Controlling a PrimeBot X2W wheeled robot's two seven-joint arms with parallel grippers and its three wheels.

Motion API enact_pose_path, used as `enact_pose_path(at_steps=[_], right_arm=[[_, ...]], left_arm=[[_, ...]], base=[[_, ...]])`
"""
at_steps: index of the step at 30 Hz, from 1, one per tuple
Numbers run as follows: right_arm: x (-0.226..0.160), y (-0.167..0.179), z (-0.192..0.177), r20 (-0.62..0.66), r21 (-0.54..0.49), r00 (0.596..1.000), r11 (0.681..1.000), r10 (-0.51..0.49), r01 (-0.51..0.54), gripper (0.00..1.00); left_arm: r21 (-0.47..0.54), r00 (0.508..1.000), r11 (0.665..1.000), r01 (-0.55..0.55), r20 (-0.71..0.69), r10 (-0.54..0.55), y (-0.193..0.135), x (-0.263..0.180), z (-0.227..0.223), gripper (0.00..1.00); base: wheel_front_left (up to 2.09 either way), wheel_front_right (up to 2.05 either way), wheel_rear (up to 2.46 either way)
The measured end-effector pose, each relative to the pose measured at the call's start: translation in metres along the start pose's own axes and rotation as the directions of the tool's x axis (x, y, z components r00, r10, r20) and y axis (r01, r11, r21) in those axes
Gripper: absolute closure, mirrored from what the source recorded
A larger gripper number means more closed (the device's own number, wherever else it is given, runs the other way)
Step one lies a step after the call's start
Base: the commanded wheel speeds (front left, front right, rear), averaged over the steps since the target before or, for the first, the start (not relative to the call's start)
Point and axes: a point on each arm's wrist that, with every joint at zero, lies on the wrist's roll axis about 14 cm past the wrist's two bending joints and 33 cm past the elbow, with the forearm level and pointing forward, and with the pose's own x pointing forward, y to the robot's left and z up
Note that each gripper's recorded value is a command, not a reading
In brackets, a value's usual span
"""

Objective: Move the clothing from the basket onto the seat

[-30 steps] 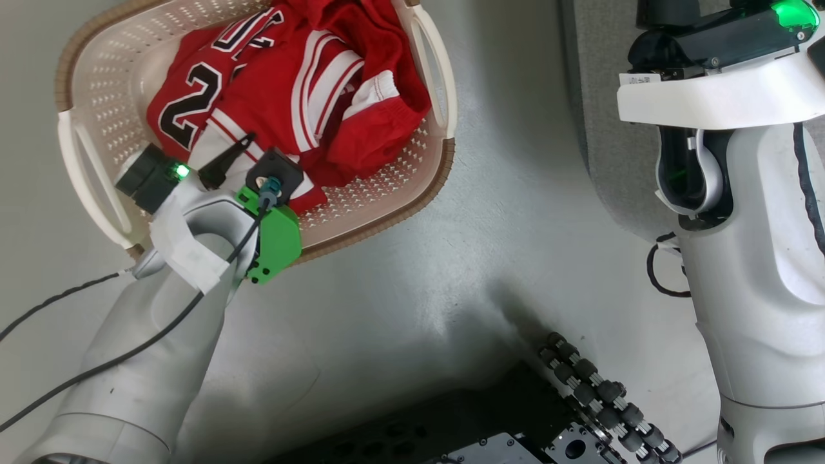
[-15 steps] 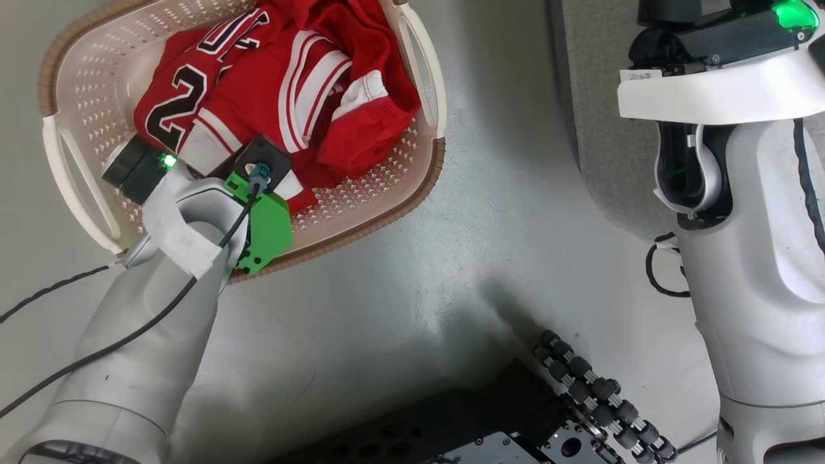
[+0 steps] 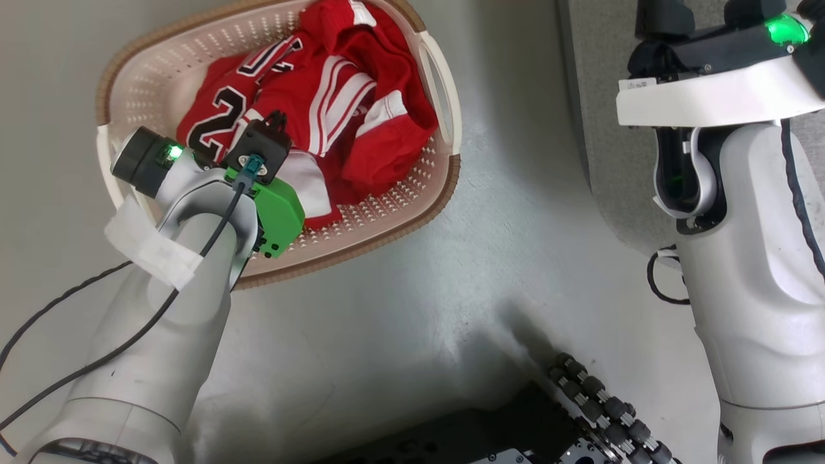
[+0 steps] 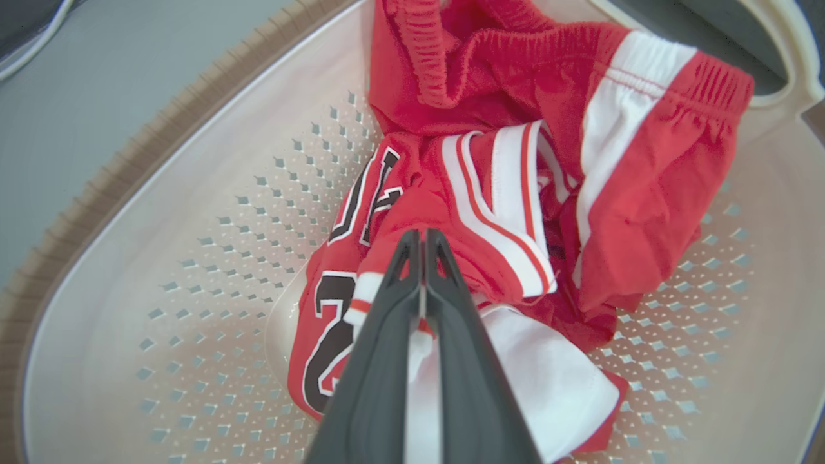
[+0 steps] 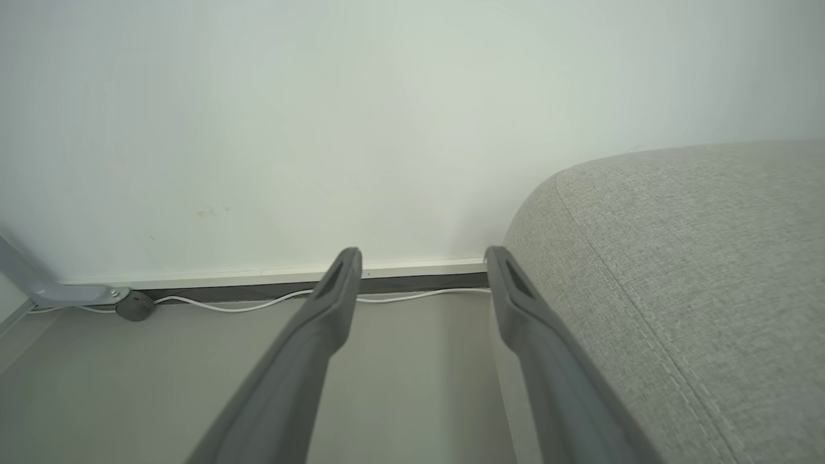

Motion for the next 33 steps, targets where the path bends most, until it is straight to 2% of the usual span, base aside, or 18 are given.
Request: enact_pose_path(at_steps=[6, 20, 33], right_arm=[[-0.011, -0.003, 0.006, -0.008, -0.005, 1.0, 1.0, -0.014, 0.014, 0.0], [-0.041, -0.007, 0.029, -0.01, 0.007, 0.999, 0.999, -0.041, 0.041, 0.0], [-0.079, -0.007, 0.062, 0.021, 0.023, 0.999, 0.999, -0.049, 0.049, 0.0]], left_arm=[[-0.028, 0.995, 0.998, -0.06, 0.081, 0.062, 0.015, -0.014, 0.033, 1.0], [-0.06, 0.973, 0.988, -0.139, 0.177, 0.148, 0.019, -0.063, 0.08, 1.0], [-0.083, 0.916, 0.984, -0.159, 0.36, 0.178, -0.002, -0.117, 0.151, 1.0]], base=[[0.0, 0.0, 0.0], [0.0, 0.0, 0.0], [0.0, 0.0, 0.0]])
